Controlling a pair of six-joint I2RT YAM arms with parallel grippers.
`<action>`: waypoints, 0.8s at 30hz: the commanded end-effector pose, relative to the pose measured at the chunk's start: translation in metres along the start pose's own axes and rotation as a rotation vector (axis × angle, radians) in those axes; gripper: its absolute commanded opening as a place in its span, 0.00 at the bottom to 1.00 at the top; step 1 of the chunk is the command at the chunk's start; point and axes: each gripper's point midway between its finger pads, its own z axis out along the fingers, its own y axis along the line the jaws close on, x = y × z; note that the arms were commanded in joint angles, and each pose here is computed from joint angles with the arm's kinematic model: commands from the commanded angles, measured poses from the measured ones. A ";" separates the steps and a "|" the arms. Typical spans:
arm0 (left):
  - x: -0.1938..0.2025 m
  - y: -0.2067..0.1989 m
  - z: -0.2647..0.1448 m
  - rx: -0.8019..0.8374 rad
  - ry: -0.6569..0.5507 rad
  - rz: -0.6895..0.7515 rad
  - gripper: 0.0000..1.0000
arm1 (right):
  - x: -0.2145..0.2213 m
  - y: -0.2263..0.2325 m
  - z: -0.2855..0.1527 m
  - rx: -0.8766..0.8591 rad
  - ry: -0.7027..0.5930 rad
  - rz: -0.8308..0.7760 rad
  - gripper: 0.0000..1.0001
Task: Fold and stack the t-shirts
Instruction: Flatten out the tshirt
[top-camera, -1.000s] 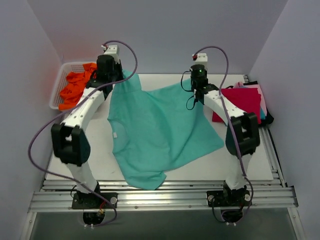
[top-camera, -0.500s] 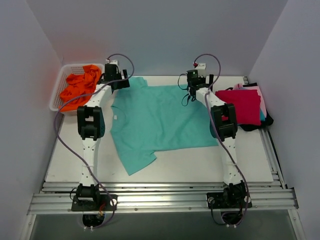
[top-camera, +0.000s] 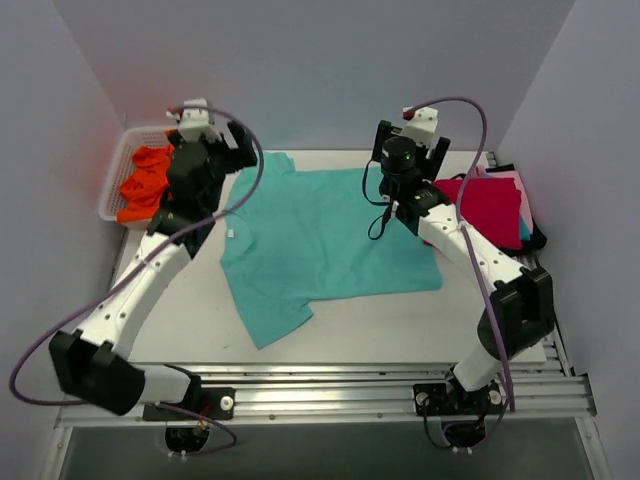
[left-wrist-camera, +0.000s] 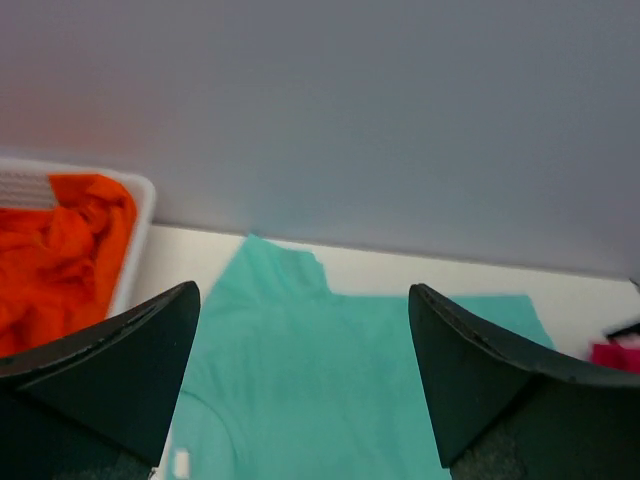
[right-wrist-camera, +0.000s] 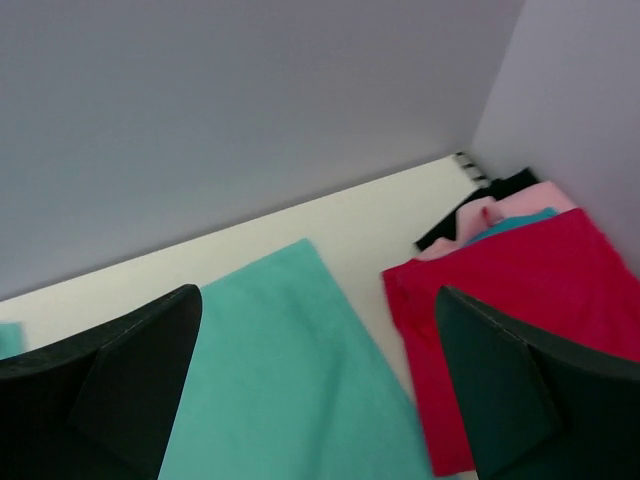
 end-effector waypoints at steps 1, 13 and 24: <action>0.050 -0.034 -0.055 0.154 -0.051 -0.074 0.94 | 0.022 -0.002 -0.035 -0.142 0.098 0.169 0.97; 0.236 -0.006 -0.237 -0.144 0.515 -0.183 0.75 | 0.141 -0.063 -0.183 -0.192 0.378 0.141 1.00; 0.350 0.035 -0.351 -0.362 0.723 -0.244 0.70 | 0.137 -0.090 -0.213 -0.142 0.374 0.137 0.99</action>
